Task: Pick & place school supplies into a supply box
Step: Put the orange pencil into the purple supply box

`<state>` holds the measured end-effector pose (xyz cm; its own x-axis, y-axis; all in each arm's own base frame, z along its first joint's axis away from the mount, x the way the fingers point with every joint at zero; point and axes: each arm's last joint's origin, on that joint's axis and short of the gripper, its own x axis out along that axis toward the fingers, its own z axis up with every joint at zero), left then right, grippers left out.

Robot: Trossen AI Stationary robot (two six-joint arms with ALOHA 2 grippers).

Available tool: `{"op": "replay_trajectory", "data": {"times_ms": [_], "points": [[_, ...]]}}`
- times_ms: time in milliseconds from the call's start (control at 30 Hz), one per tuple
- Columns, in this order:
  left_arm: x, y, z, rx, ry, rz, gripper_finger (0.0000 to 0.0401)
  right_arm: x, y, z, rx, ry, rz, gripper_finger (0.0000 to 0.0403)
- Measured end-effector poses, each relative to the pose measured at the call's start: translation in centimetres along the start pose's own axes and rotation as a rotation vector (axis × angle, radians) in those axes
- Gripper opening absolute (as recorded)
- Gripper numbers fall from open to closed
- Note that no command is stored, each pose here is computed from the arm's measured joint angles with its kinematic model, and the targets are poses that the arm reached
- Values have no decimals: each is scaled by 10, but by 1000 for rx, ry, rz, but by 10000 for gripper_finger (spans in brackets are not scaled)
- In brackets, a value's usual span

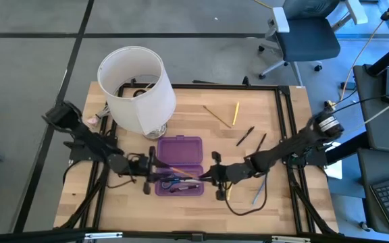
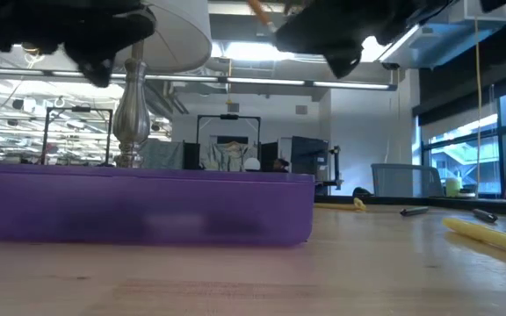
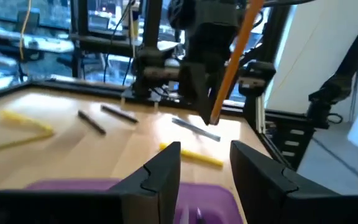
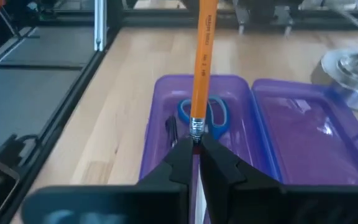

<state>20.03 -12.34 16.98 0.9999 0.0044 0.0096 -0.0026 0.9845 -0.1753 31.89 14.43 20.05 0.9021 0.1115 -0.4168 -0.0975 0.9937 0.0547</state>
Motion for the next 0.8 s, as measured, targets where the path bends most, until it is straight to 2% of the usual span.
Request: {"op": "replay_trajectory", "data": {"times_ms": [100, 267, 600, 800], "points": [[20, -8, 1, 52, -3, -2, 134, 10, -1, -5, 5, -17, -4, 25], [43, -20, 5, 114, -17, -76, 132, 16, -3, -9, 7, -22, -10, 25], [54, -17, 10, 135, -36, -38, 132, 16, -3, -7, -5, -38, -8, 26], [54, -17, 9, 165, -32, -50, 124, 16, -3, -7, -5, -38, -8, 26]]}}
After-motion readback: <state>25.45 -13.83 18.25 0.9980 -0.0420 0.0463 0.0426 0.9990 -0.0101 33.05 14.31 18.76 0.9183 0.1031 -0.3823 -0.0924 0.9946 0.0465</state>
